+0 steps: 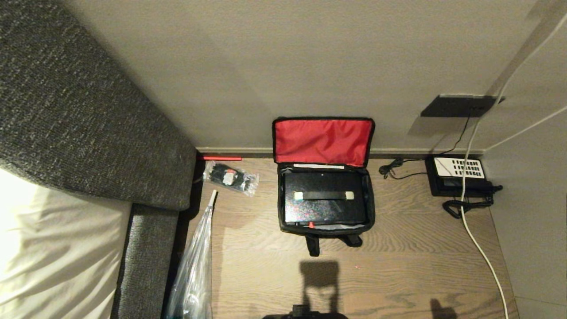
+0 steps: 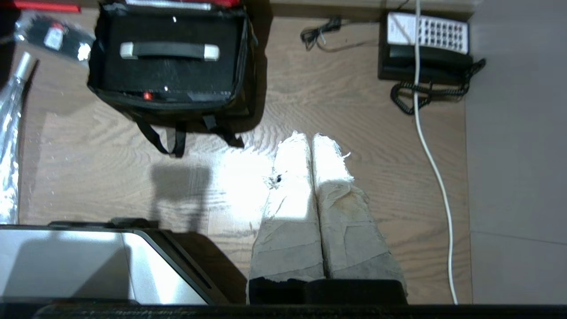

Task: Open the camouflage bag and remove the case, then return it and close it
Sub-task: Grip the handle

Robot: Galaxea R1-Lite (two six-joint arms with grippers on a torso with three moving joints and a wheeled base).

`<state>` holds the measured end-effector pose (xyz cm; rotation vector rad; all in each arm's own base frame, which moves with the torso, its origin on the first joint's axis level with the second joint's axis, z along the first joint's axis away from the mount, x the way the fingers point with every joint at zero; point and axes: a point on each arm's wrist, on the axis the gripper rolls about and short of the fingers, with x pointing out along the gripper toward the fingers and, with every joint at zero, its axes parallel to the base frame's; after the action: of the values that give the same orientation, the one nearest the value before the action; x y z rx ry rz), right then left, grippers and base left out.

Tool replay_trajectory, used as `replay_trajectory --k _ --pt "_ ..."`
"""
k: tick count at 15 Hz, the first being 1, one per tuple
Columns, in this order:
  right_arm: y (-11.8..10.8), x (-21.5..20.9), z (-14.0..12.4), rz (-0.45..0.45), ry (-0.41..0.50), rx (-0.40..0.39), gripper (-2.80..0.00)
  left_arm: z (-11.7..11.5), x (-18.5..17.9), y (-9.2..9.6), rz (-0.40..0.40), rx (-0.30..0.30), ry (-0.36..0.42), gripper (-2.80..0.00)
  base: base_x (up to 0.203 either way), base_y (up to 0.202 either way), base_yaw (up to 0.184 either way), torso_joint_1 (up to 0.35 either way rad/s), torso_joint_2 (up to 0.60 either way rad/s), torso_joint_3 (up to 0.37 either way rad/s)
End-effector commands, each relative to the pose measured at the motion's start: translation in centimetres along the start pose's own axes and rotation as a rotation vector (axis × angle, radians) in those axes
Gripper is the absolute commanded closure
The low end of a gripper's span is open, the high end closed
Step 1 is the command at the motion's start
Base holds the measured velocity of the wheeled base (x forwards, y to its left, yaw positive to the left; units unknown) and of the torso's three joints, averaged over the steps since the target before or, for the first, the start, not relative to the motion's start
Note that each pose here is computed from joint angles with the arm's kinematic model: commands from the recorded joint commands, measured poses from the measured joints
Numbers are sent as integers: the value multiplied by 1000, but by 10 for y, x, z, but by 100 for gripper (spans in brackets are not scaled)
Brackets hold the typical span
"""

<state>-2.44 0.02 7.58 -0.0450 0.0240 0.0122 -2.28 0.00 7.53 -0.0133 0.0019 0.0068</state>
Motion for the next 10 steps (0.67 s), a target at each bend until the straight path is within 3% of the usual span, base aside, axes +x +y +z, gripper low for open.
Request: replay_trajectory --k 1,5,10 --pt "0 0 0 -1 2 -1 0 0 0 0 1 -1 0 0 0 0 0 2 0 203" --pt "0 0 0 1 1 -1 0 0 0 0 1 6 0 0 0 0 0 2 2 161" --pt "0 0 0 5 7 -38 0 0 0 0 1 6 0 0 0 0 0 1 2 17"
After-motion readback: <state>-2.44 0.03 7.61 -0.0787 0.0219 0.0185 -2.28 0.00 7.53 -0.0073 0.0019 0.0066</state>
